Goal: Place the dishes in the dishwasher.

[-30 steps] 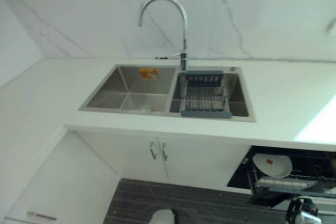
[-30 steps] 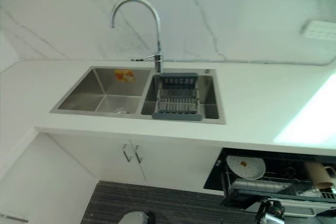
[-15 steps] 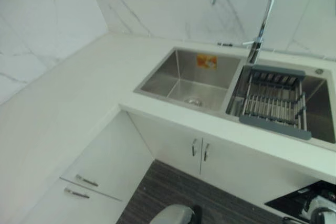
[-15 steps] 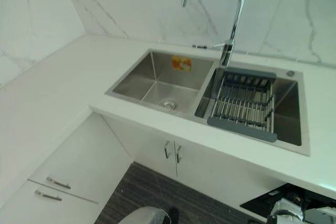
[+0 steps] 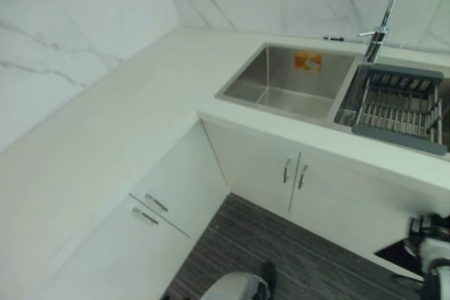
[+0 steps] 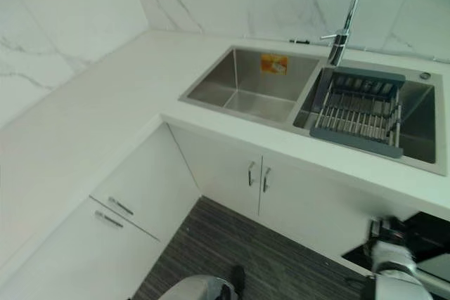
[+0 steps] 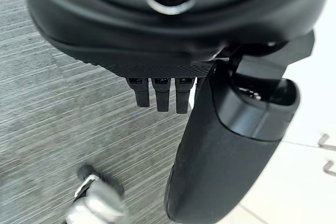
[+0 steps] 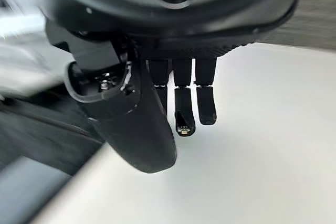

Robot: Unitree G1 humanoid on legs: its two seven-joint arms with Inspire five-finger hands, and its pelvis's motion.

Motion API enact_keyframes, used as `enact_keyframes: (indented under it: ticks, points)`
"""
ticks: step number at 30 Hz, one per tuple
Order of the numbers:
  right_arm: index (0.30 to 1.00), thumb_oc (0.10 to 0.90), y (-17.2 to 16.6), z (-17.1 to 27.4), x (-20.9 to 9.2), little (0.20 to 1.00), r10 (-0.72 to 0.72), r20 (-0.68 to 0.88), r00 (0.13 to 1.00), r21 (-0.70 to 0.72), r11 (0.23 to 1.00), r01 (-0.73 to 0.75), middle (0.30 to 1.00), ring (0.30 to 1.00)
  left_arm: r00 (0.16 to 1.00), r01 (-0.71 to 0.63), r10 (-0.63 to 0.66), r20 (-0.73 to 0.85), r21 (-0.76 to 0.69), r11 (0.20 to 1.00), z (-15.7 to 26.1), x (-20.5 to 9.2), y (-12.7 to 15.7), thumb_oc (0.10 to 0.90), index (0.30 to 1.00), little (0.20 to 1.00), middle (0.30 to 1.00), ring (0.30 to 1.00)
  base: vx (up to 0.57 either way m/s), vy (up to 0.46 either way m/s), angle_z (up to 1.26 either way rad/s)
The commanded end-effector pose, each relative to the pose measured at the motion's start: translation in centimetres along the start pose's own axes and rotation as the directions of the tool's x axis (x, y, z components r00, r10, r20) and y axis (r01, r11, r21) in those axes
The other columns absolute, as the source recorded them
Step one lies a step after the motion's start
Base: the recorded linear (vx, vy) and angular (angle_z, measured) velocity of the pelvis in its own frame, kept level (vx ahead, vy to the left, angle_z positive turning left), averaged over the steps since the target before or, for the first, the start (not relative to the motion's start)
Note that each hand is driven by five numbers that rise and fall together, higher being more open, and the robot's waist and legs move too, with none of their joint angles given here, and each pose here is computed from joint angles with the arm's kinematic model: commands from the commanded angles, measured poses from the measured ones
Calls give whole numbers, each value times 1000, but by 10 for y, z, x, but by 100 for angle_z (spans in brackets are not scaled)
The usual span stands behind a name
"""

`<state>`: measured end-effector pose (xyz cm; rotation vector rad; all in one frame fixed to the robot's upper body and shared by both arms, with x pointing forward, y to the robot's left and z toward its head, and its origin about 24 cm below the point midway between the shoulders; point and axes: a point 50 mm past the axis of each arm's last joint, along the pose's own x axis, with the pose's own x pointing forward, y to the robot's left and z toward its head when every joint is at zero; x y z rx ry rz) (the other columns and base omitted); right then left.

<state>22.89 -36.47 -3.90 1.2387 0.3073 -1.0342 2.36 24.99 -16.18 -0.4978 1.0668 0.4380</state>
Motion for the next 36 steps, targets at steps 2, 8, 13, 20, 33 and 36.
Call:
enact_keyframes:
  ticks: [2,8,13,20,33,36]
  points:
    - [900,800,49,-14,-7,900,389,14,921,-172,908,-381,900,900,997,-53,50,59,46,998,13,-9,24,800,900,900,900,900,-14,-193,-29]
    - [900,800,-38,-68,-11,900,357,-174,918,-385,833,-397,900,900,996,-49,44,79,60,997,14,-10,25,800,900,900,900,900,3,-104,-49]
    - [900,800,-99,-88,-24,900,258,-272,927,-518,772,-367,900,900,996,-6,2,91,40,999,19,-7,20,800,900,900,900,900,19,14,-82]
    - [900,800,-148,-81,-33,900,43,-238,970,-580,795,-178,900,900,998,51,-57,37,148,988,33,6,-4,800,900,900,900,900,60,161,-43]
    - [900,800,-203,-77,-51,900,-338,-315,887,-938,250,-238,900,900,994,55,-80,77,285,957,80,20,-33,800,900,900,900,900,-32,-178,20]
    - [900,800,-201,-80,-50,900,-366,-310,878,-947,203,-249,900,900,994,92,-104,23,312,946,65,22,-42,800,900,900,900,900,29,-152,-7]
